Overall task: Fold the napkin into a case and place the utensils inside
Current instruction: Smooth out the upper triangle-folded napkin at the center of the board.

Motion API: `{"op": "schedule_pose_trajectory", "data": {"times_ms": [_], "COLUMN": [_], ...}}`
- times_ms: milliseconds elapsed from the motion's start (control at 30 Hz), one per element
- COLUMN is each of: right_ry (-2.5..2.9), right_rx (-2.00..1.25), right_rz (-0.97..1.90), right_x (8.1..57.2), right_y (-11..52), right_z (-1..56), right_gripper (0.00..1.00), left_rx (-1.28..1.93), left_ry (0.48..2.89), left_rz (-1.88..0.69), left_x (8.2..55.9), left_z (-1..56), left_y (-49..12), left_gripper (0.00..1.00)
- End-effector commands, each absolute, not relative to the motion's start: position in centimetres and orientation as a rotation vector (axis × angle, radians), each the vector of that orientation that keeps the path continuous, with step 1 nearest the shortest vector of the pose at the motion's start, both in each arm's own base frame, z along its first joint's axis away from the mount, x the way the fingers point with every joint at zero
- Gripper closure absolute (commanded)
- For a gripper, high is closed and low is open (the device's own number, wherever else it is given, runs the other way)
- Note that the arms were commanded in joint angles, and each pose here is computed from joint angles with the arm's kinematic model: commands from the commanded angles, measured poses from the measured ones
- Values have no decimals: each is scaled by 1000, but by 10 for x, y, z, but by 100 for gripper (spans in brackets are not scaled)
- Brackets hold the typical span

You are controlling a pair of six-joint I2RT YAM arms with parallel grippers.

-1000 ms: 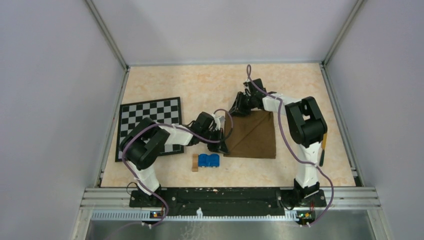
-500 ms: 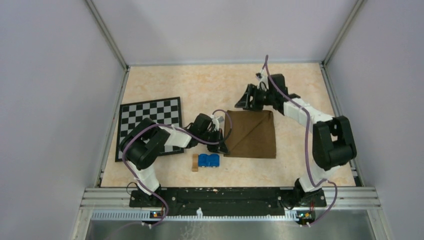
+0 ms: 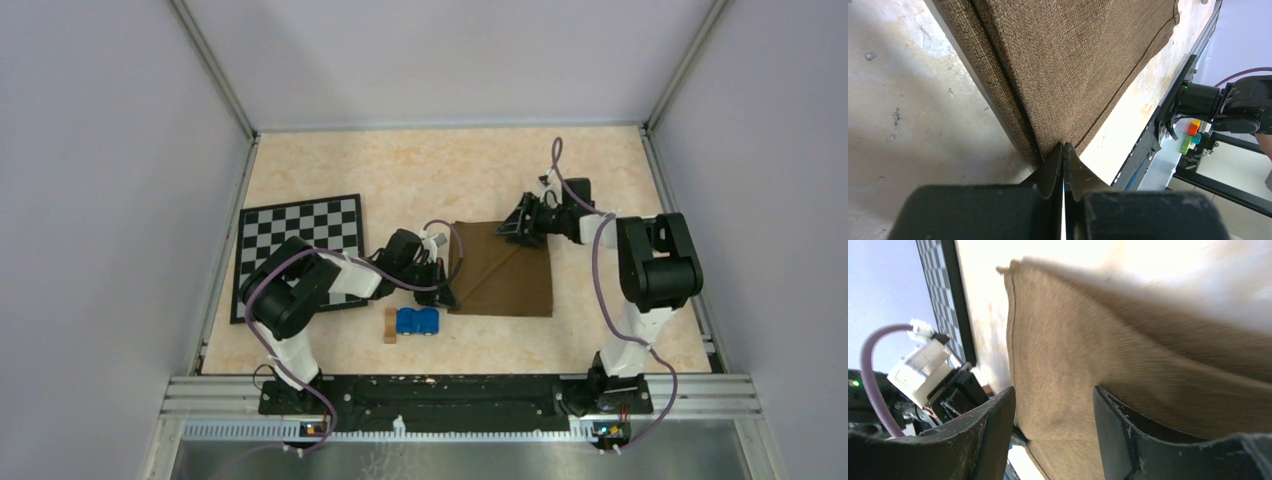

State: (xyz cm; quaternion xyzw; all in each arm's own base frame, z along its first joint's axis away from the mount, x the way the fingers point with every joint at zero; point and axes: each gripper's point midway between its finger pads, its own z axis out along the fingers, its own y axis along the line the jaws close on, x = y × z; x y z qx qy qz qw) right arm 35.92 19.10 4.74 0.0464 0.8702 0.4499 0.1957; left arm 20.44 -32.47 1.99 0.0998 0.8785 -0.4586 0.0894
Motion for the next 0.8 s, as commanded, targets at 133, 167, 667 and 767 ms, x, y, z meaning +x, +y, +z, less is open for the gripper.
{"op": "schedule_pose_trajectory", "data": {"times_ms": [133,167,667,767], "right_ry": [2287,2299,2305,2312], "right_rx": [95,120,205,206], "right_rz": [1051,1034,1064,1087], "right_x": [412,410,412,409], "right_y": [161,158,146,149], "right_z": [115,114,90,87], "right_gripper": [41,41,65,68], "left_rx": [296,313,321,291], "left_ry": [2723,2694,2434,2424], "left_rz": [-1228,-1270,-1306,-1288], "left_x": [193,195,330,364], "left_z": [9,22,91,76], "left_y": [-307,-313,-367,-369], "left_gripper": [95,92,89,92]}}
